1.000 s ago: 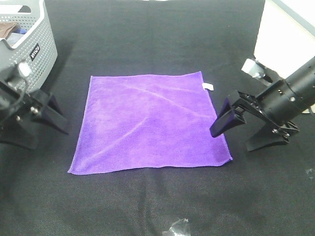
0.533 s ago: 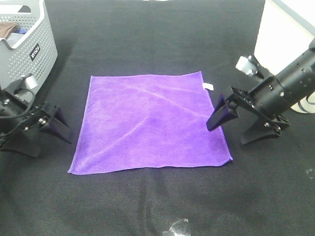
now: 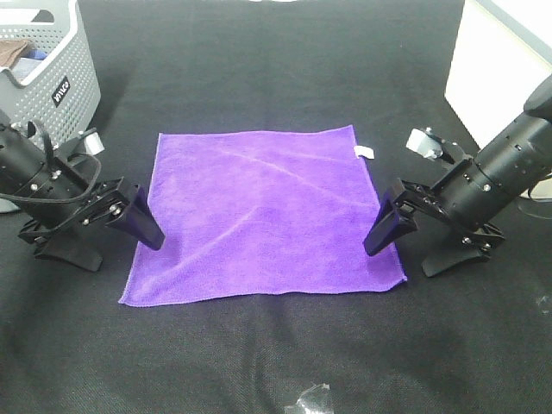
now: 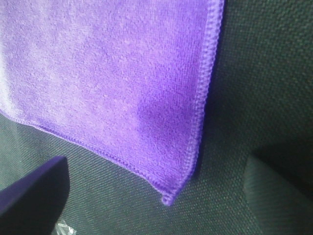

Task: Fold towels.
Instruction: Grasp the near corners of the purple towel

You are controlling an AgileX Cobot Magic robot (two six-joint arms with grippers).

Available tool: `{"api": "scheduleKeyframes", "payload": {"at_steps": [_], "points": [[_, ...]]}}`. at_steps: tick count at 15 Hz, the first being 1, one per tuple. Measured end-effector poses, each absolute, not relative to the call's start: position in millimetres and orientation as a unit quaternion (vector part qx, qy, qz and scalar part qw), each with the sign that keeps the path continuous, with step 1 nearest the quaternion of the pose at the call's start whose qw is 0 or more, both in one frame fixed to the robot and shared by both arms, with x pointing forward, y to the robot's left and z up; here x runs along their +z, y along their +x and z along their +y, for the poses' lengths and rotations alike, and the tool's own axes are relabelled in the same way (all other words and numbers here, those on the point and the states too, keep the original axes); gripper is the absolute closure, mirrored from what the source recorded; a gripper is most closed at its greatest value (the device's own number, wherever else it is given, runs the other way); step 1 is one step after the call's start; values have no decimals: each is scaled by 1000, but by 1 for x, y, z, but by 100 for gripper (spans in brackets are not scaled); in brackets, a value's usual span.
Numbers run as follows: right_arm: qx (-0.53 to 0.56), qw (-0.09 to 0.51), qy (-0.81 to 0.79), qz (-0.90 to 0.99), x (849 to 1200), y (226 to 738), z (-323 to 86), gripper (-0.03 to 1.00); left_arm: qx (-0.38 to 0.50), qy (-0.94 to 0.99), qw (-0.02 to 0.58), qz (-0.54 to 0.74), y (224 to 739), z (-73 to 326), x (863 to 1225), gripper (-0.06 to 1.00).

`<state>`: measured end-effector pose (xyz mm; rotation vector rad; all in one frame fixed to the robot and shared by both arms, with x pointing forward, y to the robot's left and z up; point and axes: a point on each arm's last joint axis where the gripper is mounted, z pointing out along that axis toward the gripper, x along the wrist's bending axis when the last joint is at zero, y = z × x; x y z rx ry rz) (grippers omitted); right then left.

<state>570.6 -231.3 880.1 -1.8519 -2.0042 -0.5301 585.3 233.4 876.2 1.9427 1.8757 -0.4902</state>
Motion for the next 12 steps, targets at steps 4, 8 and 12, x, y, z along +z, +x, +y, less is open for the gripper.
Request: {"api": "scheduleKeyframes", "payload": {"at_steps": [4, 8, 12], "points": [[-186, 176, -652, -713, 881, 571, -232, 3, -175, 695, 196, 670, 586, 233, 876, -5], [-190, 156, -637, -731, 892, 579, -233, 3, -176, 695, 195, 670, 586, 233, 876, -5], [-184, 149, -633, -737, 890, 581, -235, 3, -176, 695, 195, 670, 586, 233, 876, -5]]}}
